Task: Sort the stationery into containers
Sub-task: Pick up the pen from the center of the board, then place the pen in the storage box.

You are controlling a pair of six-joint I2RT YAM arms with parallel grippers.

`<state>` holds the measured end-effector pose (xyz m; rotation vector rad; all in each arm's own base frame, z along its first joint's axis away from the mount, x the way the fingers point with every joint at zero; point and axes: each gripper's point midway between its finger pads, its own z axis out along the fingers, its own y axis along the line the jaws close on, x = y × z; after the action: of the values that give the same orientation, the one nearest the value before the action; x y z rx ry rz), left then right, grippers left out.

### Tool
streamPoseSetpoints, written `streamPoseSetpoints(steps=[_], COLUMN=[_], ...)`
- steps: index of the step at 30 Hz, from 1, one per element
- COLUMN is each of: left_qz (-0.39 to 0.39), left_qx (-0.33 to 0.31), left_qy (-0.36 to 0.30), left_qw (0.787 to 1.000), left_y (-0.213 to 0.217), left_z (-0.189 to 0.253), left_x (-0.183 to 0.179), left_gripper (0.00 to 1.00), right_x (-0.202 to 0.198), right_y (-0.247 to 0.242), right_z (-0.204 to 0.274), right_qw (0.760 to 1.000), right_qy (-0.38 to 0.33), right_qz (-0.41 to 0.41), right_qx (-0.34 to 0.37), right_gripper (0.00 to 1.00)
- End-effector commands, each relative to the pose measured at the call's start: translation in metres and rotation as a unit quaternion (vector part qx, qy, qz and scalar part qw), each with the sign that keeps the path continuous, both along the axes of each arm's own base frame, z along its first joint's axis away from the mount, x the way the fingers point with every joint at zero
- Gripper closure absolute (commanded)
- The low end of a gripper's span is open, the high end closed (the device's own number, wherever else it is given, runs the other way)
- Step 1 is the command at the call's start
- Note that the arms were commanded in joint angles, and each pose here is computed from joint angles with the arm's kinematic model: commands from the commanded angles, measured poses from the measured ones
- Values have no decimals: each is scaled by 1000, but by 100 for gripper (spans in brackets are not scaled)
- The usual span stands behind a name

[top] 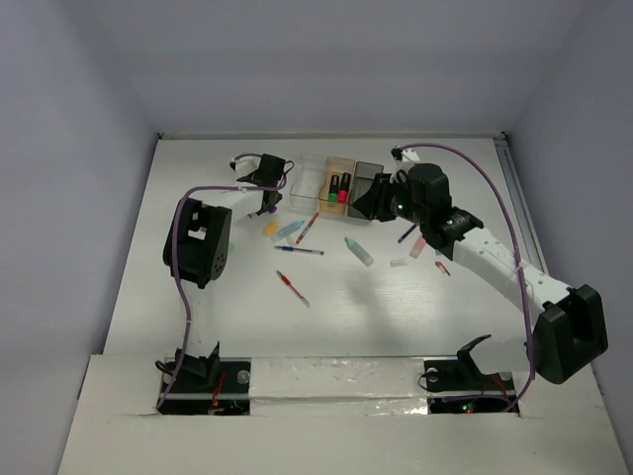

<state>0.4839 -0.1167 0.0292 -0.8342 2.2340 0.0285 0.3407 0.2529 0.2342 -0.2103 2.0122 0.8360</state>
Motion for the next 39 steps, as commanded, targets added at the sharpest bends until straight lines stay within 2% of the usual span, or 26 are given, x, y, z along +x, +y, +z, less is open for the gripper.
streamPoseSetpoints(steps=[1, 3, 6, 10, 13, 14, 18, 21, 23, 27, 29, 30, 35, 39], left_qz=[-2, -6, -15, -17, -18, -28, -102, -174, -246, -373, -421, -434, -469, -477], left_qx=[6, 8, 17, 31, 32, 29, 12, -7, -34, -34, -21, -22, -34, -29], left_qy=[15, 9, -5, -48, -109, -144, -213, -238, -240, -239, -214, -218, -201, -168], left_qw=[1000, 1000, 1000, 998, 993, 989, 972, 956, 939, 896, 881, 874, 860, 862], left_y=[9, 9, 10, 14, 19, 19, -19, -64, -103, -163, -179, -186, -204, -212], left_z=[-6, -1, 11, 46, 98, 127, 187, 209, 210, 216, 197, 202, 183, 160], left_x=[1, 4, 8, 19, 20, 19, 8, -1, -5, -3, -2, 1, 6, 11], left_gripper=[78, 89, 100, 100, 100, 100, 100, 100, 100, 100, 100, 100, 100, 100], right_x=[-3, -2, 1, 5, 6, 7, 5, 0, 1, -5, -10, -12, -21, -24], right_y=[1, 1, -1, -4, -7, -9, -20, -30, -34, -47, -57, -60, -72, -72], right_z=[23, 24, 20, 12, 10, 11, 11, 7, 11, 10, 8, 6, -6, -11], right_qw=[999, 999, 999, 999, 999, 999, 997, 996, 994, 991, 989, 988, 987, 987], right_qy=[-32, -34, -32, -29, -27, -30, -40, -38, -49, -53, -57, -58, -46, -40], right_qz=[3, 2, -5, -19, -28, -36, -62, -84, -98, -123, -139, -144, -155, -151], right_qx=[10, 9, 4, -5, -8, -6, -1, 0, 7, 6, 4, 2, -20, -24], right_gripper=[61, 61, 61, 61, 61, 61, 61, 61, 61, 62, 62, 62, 62, 62])
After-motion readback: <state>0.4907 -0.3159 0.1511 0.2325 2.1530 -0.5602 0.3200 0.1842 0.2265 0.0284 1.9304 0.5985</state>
